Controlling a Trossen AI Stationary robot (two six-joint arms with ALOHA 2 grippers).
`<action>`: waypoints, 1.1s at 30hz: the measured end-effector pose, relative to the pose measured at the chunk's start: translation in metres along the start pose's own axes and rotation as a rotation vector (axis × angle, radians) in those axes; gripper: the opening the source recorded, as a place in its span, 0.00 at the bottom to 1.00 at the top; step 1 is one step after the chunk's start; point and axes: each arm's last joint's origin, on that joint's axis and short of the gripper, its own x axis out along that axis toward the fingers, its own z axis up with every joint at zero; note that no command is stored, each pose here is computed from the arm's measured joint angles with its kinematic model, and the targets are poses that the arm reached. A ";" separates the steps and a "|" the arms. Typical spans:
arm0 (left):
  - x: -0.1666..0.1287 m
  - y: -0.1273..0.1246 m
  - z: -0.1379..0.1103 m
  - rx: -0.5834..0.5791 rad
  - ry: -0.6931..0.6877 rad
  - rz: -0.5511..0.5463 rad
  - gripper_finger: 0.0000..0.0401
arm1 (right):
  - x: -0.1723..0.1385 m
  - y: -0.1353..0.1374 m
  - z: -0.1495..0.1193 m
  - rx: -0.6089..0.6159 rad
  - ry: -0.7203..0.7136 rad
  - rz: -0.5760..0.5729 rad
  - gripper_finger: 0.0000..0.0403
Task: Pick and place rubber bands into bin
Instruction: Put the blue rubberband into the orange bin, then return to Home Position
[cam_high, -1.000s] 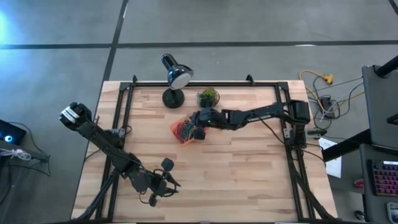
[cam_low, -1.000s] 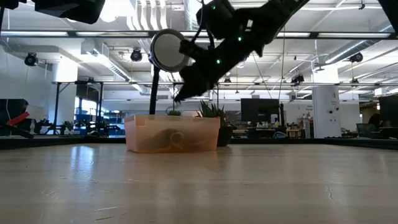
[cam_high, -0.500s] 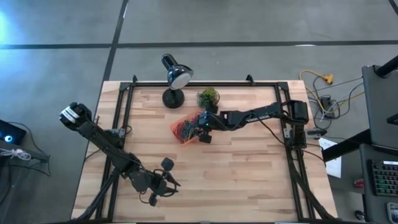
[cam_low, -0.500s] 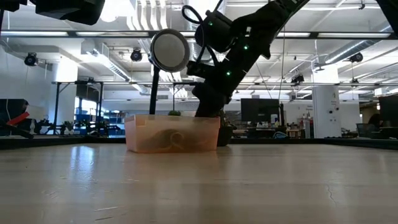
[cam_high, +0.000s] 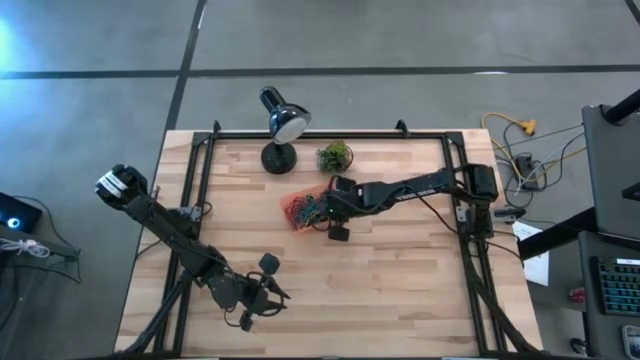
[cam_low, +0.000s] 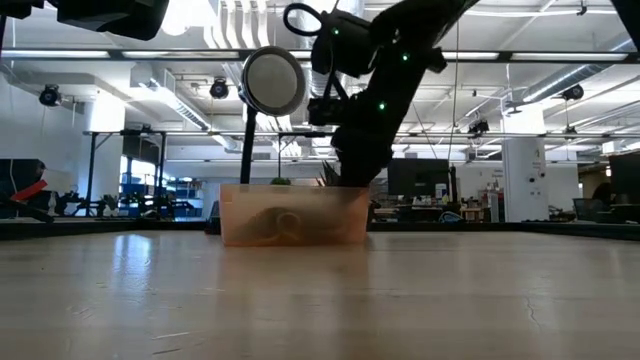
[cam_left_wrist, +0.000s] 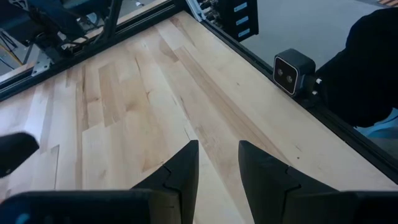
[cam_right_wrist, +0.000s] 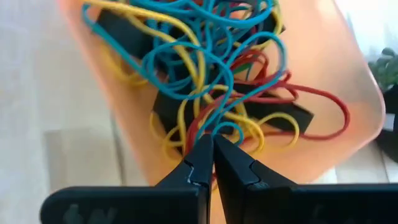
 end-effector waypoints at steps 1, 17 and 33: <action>0.000 0.000 0.000 0.000 0.000 0.000 0.24 | -0.003 0.003 0.001 -0.002 0.017 0.002 0.02; 0.000 0.000 0.000 -0.002 -0.001 -0.002 0.24 | -0.034 0.040 -0.027 -0.021 0.364 -0.027 0.02; 0.000 0.000 0.002 -0.011 -0.017 -0.001 0.24 | -0.053 0.050 -0.015 -0.047 0.197 0.025 0.11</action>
